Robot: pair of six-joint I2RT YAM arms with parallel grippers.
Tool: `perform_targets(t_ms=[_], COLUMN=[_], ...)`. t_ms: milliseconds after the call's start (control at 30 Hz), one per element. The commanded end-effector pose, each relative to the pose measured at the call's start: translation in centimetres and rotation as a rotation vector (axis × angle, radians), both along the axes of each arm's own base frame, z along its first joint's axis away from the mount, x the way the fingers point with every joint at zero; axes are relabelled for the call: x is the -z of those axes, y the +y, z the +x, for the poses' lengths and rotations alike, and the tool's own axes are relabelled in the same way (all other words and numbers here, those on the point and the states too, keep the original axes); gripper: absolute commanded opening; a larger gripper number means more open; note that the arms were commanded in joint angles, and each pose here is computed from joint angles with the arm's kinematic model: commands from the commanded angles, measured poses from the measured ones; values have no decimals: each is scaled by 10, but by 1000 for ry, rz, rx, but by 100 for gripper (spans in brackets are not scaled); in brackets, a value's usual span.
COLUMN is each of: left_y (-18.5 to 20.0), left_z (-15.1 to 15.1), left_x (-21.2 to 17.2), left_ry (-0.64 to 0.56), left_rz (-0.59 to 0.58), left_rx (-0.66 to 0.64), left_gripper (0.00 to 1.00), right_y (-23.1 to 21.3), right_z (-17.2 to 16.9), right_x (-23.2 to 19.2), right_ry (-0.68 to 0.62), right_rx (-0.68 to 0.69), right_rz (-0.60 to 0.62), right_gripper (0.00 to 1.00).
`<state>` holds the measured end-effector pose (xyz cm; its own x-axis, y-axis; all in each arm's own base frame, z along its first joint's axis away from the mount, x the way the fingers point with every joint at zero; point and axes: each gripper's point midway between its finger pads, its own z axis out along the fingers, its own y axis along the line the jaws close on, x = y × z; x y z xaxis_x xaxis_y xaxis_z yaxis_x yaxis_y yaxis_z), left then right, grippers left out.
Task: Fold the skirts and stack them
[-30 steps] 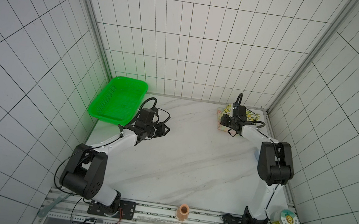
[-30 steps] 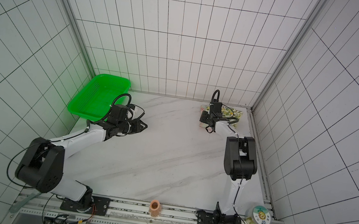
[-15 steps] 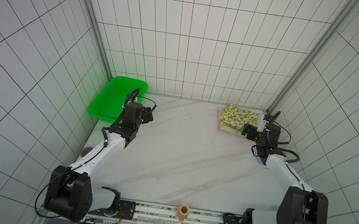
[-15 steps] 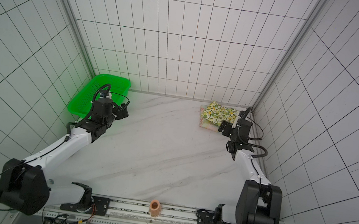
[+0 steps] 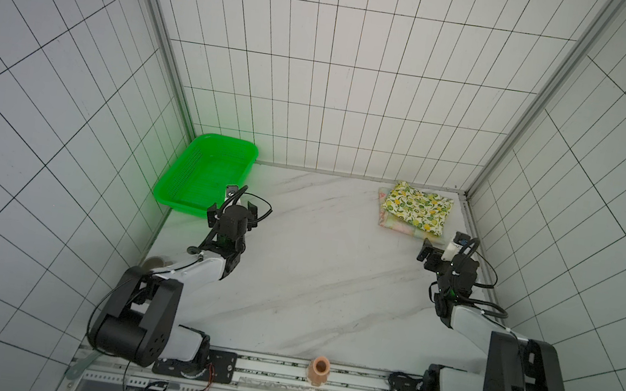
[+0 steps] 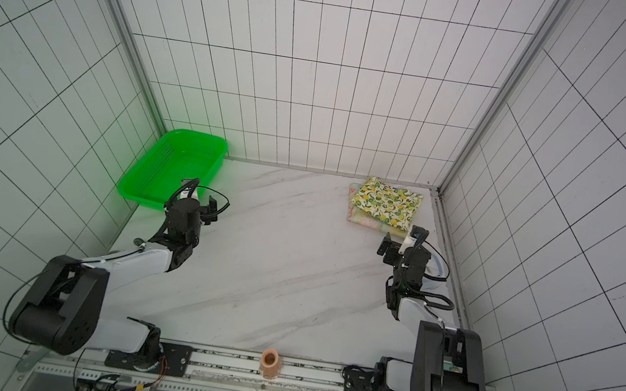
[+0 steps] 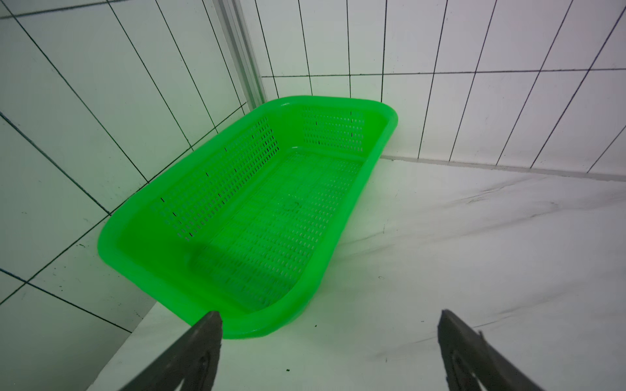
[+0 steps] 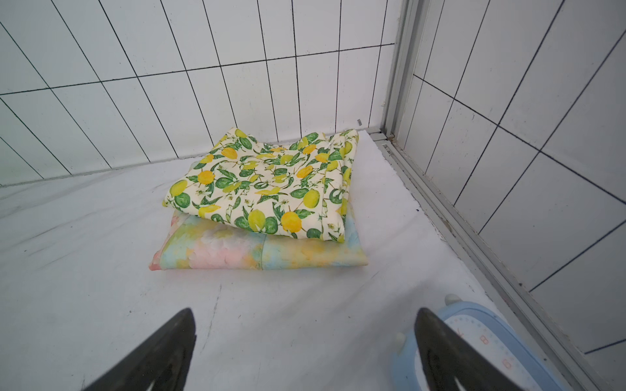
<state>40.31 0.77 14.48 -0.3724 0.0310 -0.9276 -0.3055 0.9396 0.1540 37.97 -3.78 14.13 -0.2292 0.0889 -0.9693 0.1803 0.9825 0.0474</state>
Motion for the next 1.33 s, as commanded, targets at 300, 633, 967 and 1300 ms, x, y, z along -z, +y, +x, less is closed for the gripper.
perform_targets(t_ms=[300, 633, 967, 1300], left_y=[10, -3, -1, -1], left_z=[1, -8, -6, -6], left_x=[20, 31, 29, 29], left_ry=[-116, -121, -143, -144], left_rz=[26, -24, -40, -41], left_rx=[-16, 117, 132, 132], left_gripper=[97, 97, 97, 97], right_y=[5, 6, 6, 7], right_z=[-6, 0, 0, 1], right_x=[5, 11, 11, 11], right_ry=[-171, -121, -122, -121], right_rx=[-31, -35, -33, -35], right_rz=[-73, -75, -77, -77], right_gripper=[100, 100, 100, 100])
